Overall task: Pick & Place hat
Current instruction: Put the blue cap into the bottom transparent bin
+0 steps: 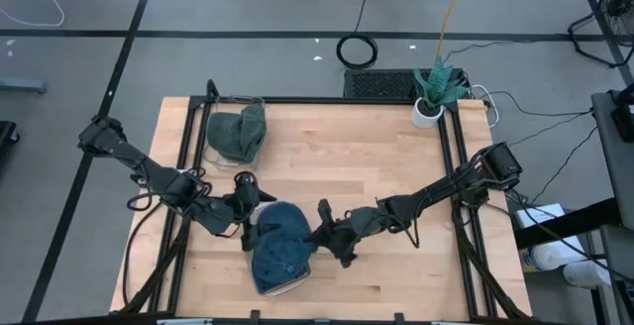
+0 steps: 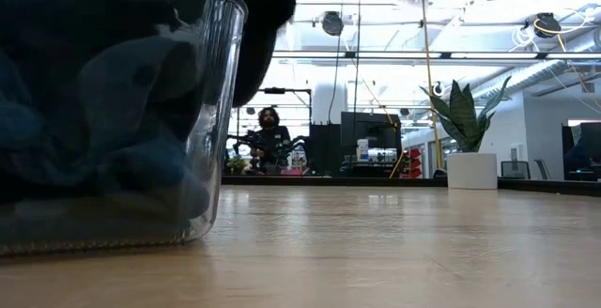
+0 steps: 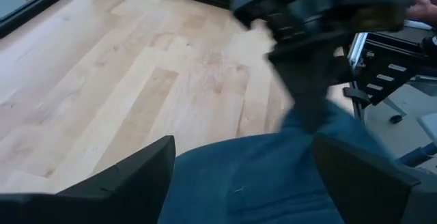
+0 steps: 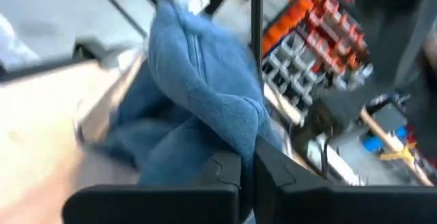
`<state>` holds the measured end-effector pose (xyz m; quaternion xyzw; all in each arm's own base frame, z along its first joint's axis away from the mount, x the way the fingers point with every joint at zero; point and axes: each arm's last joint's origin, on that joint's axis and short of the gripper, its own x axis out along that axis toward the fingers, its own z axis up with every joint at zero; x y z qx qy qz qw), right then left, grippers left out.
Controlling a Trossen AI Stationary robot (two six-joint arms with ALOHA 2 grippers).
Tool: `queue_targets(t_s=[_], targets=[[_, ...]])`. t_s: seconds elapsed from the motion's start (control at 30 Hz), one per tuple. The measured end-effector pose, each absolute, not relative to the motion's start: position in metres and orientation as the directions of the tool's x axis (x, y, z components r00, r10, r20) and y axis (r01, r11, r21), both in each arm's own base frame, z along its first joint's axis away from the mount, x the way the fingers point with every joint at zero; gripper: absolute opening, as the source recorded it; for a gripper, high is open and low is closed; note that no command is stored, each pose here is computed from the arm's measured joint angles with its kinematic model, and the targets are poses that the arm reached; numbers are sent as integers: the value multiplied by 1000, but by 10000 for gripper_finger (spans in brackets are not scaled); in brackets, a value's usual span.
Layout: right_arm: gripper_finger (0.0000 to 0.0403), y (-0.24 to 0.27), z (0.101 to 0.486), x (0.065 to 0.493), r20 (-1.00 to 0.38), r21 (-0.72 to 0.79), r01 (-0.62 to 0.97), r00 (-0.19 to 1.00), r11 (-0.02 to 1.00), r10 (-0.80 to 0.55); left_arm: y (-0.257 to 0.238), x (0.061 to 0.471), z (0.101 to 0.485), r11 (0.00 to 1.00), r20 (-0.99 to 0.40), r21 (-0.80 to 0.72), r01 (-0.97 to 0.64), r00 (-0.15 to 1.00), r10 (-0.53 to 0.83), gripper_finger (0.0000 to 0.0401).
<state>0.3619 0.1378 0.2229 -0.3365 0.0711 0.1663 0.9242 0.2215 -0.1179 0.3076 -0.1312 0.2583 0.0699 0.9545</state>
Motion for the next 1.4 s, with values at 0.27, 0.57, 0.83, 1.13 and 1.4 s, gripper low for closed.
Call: queue_targets(t_s=[0.27, 0.57, 0.83, 1.13, 1.4], targets=[[1, 159, 239, 379, -150, -501, -424, 901, 755, 406, -116, 222, 308, 951, -498, -198, -236, 860, 110, 351], [0, 151, 199, 419, -215, -570, -421, 905, 706, 366, -114, 223, 308, 948, -495, -199, -250, 860, 123, 351], [0, 143, 211, 424, -178, -721, -374, 914, 583, 365, -114, 223, 308, 949, -495, -196, -248, 860, 123, 351], [0, 122, 213, 429, -173, -737, -433, 864, 520, 473, -114, 223, 308, 947, -493, -193, -256, 860, 133, 351], [0, 121, 218, 428, -163, -737, -427, 864, 524, 476, -115, 224, 307, 943, -496, -200, -264, 858, 135, 351]])
